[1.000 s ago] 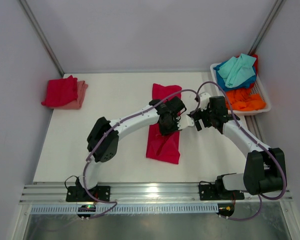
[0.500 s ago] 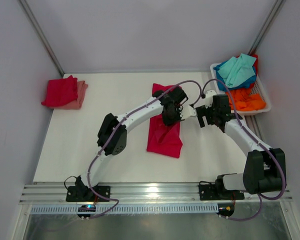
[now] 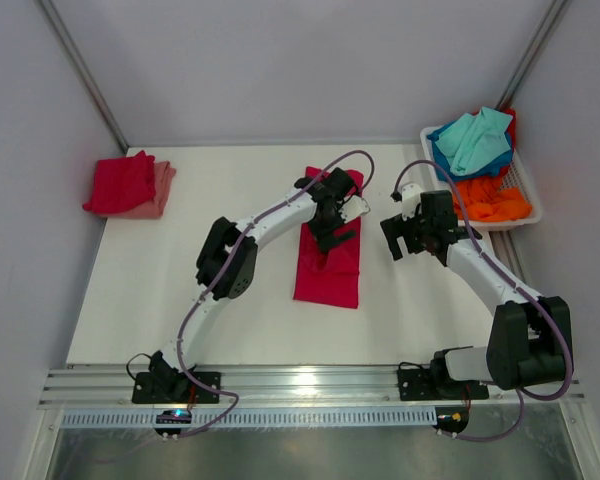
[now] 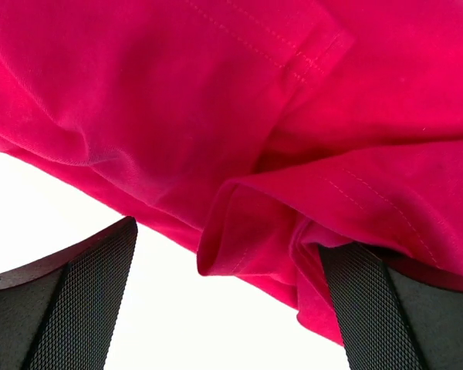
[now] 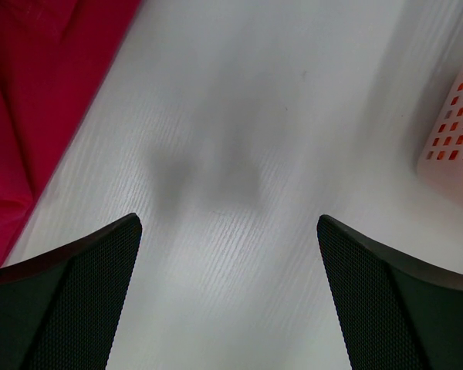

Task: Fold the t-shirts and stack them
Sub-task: Fold the folded rectangular tshirt in 1/3 of the way

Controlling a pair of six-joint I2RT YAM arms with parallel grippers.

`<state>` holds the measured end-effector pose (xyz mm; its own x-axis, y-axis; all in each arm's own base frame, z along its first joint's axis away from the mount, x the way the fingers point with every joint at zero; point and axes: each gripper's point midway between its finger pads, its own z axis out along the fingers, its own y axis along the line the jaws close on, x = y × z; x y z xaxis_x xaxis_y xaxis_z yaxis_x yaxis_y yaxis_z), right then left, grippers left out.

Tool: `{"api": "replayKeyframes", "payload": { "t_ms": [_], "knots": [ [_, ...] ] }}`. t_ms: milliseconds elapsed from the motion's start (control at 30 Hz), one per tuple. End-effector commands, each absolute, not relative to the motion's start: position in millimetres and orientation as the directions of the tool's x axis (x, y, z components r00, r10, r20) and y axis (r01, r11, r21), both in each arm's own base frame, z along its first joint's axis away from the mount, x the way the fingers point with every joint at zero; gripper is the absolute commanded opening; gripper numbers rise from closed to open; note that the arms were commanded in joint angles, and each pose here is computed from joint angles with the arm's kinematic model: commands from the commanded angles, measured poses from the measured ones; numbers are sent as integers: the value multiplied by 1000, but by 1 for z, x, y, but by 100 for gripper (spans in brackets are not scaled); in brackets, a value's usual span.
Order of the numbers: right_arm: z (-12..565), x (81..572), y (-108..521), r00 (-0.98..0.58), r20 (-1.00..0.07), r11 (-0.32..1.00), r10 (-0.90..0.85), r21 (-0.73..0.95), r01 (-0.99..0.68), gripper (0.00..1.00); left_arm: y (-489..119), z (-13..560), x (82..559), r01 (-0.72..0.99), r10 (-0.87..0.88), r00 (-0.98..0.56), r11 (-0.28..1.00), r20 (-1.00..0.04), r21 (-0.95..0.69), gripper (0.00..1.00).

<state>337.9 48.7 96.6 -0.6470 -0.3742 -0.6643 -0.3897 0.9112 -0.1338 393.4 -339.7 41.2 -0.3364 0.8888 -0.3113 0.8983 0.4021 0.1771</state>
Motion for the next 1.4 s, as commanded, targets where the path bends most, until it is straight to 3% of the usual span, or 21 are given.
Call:
{"api": "replayKeyframes", "payload": {
  "t_ms": [0, 200, 367, 467, 600, 633, 800, 1167, 1300, 1367],
  "knots": [
    [123, 347, 55, -587, -717, 902, -377, -140, -408, 99, -355, 57, 402, 870, 850, -351, 451, -392, 200, 99],
    [120, 343, 66, -585, -717, 885, -380, -97, -455, 99, -354, 114, 423, 814, 795, -341, 517, -502, 265, 99],
    [122, 338, 77, -570, -729, 863, -379, -57, -501, 100, -334, 202, 452, 695, 676, -327, 645, -661, 317, 99],
    [121, 337, 78, -573, -727, 861, -379, -51, -505, 100, -317, 220, 459, 638, 652, -339, 689, -678, 343, 99],
    [130, 334, 88, -540, -746, 831, -390, -33, -555, 99, -298, 234, 453, 635, 543, -407, 746, -735, 200, 99],
    [133, 333, 91, -534, -748, 826, -394, -32, -563, 99, -309, 233, 440, 706, 513, -418, 703, -749, 87, 99],
    [146, 332, 123, -469, -728, 730, -499, -62, -680, 99, -281, 232, 408, 760, 399, -560, 596, -726, -259, 99],
    [136, 385, 175, -463, -691, 662, -555, -30, -749, 99, -260, 210, 374, 775, 393, -626, 408, -674, -482, 99],
    [150, 426, 163, -503, -683, 758, -530, -114, -642, 99, -235, 212, 407, 743, 375, -637, 530, -673, -409, 99],
    [167, 443, 155, -506, -691, 796, -516, -168, -581, 99, -208, 202, 430, 690, 394, -641, 672, -659, -269, 99]
  ]
}}
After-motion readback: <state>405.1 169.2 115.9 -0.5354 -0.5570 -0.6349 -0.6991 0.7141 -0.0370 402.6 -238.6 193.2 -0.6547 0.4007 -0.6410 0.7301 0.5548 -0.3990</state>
